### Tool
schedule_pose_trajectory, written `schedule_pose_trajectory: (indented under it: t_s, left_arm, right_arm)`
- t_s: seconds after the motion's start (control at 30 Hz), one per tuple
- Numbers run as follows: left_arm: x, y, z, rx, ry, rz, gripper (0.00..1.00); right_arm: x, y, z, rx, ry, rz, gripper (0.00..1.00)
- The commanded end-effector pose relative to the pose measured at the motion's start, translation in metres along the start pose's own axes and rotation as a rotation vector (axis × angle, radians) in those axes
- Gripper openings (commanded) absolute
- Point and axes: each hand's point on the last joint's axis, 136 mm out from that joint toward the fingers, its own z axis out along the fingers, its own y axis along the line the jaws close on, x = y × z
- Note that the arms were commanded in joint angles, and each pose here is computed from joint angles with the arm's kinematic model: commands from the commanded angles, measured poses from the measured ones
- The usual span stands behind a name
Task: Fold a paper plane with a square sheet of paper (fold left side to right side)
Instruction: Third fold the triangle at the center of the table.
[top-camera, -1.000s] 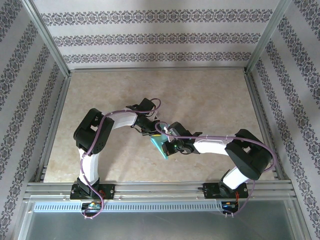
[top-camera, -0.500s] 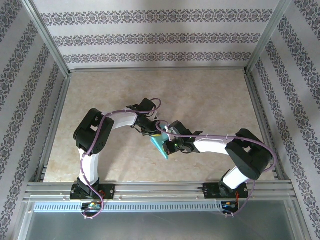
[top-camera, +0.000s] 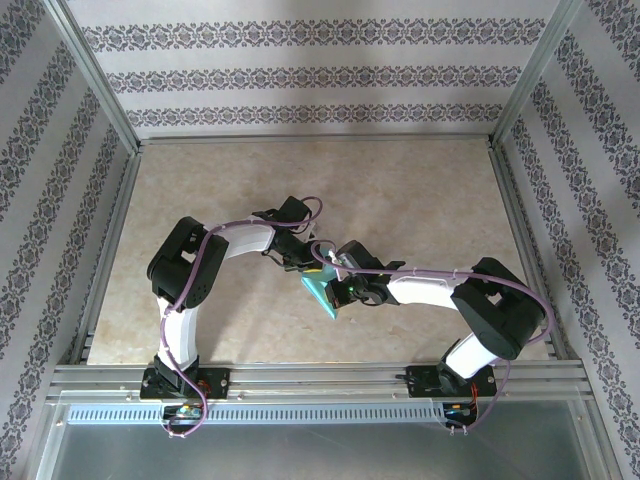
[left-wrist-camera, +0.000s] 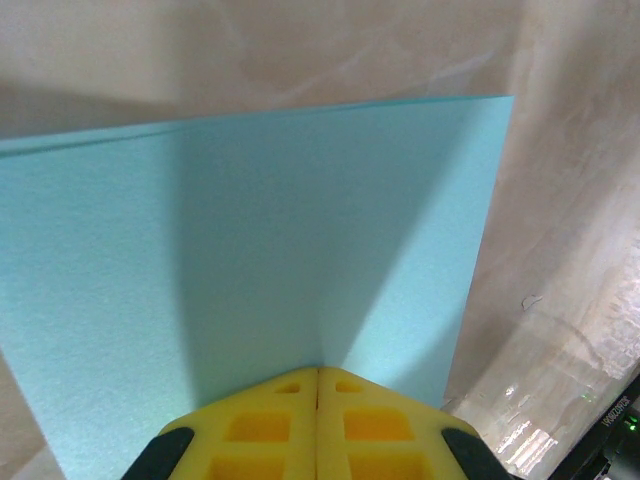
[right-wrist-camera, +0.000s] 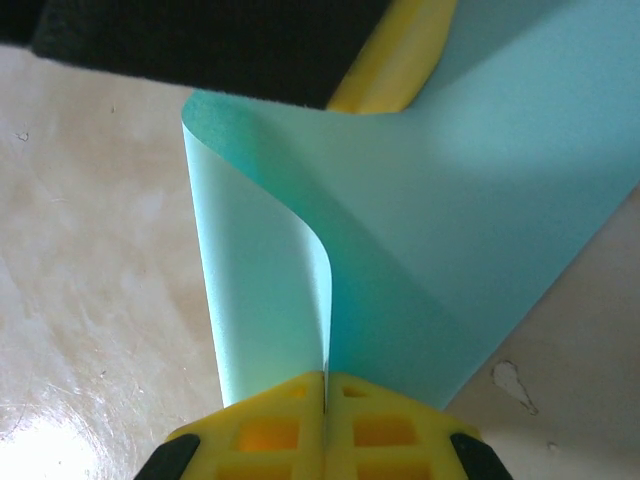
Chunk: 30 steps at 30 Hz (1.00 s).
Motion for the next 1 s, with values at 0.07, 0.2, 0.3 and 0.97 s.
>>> schedule_pose_trajectory:
  t_s: [0.07,0.2,0.3,0.97]
  left_arm:
    - [0.0189,0.0274,0.015,-0.103,0.055,-0.018,0.07]
    - [0.0187,0.0275,0.0149,-0.104,0.055,-0.019,0.07]
    - [0.0193,0.0277,0.0152,-0.105,0.055,-0.019,0.07]
    - [0.0191,0.0275,0.015,-0.106,0.058,-0.017,0.07]
  right_arm:
    - [-0.0122,-0.0007,-0.0064,0.006,-0.03,0.0,0.0]
    - [-0.0134,-0.0012,-0.0063,0.012,-0.034,0.0,0.0]
    - [-0.0134,-0.0027,-0.0061,0.017,-0.034,0.002,0.0]
    - [-0.0126,-0.0047,-0.005,0.033,-0.015,-0.008,0.0]
